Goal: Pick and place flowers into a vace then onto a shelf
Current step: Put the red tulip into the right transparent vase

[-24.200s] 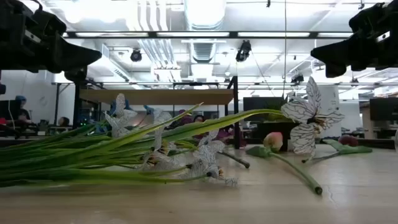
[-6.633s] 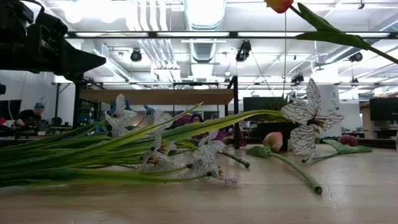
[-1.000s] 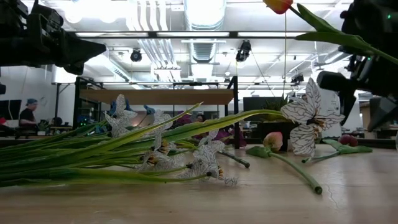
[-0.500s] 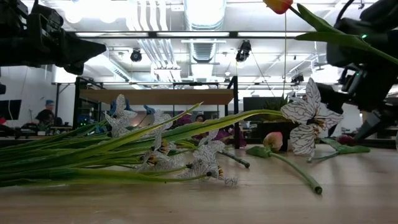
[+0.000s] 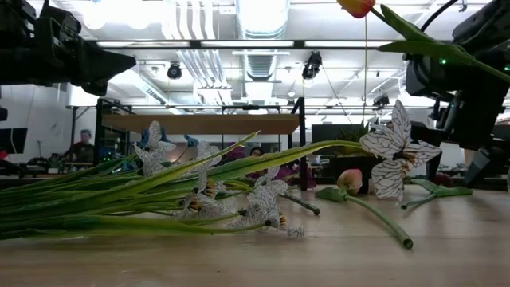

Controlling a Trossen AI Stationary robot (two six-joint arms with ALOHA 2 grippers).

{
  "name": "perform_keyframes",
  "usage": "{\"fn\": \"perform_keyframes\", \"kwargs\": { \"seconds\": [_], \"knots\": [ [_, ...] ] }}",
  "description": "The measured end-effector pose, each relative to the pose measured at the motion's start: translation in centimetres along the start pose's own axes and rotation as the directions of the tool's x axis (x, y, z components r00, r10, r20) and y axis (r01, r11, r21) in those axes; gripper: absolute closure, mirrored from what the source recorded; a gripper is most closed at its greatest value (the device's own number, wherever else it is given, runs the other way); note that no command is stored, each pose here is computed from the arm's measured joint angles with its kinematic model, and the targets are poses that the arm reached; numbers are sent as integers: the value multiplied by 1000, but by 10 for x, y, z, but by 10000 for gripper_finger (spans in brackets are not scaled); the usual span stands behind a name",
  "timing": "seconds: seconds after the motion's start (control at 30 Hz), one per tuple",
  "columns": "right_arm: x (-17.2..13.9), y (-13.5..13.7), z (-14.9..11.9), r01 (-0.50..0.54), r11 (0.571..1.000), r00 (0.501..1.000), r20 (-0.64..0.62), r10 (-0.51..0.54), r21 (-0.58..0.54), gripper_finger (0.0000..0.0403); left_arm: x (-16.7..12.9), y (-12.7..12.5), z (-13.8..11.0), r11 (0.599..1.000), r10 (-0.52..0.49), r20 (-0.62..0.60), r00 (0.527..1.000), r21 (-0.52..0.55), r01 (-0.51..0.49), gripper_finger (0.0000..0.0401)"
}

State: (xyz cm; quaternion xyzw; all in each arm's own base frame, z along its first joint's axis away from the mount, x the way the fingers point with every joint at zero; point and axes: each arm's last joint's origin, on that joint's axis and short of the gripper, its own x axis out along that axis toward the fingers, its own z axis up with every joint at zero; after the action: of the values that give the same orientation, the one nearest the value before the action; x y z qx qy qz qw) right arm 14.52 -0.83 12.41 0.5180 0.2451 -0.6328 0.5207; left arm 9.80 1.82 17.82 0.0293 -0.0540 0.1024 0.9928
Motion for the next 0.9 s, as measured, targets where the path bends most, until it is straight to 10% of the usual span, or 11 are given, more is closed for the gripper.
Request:
{"fn": "perform_keyframes", "kwargs": {
  "seconds": [0.9],
  "knots": [
    [0, -4, 3, 52, 989, 998, -33, -57, -135, 382, 0, 0, 0, 1000, 0, 0, 1000, 0, 0, 401]
  ]
}}
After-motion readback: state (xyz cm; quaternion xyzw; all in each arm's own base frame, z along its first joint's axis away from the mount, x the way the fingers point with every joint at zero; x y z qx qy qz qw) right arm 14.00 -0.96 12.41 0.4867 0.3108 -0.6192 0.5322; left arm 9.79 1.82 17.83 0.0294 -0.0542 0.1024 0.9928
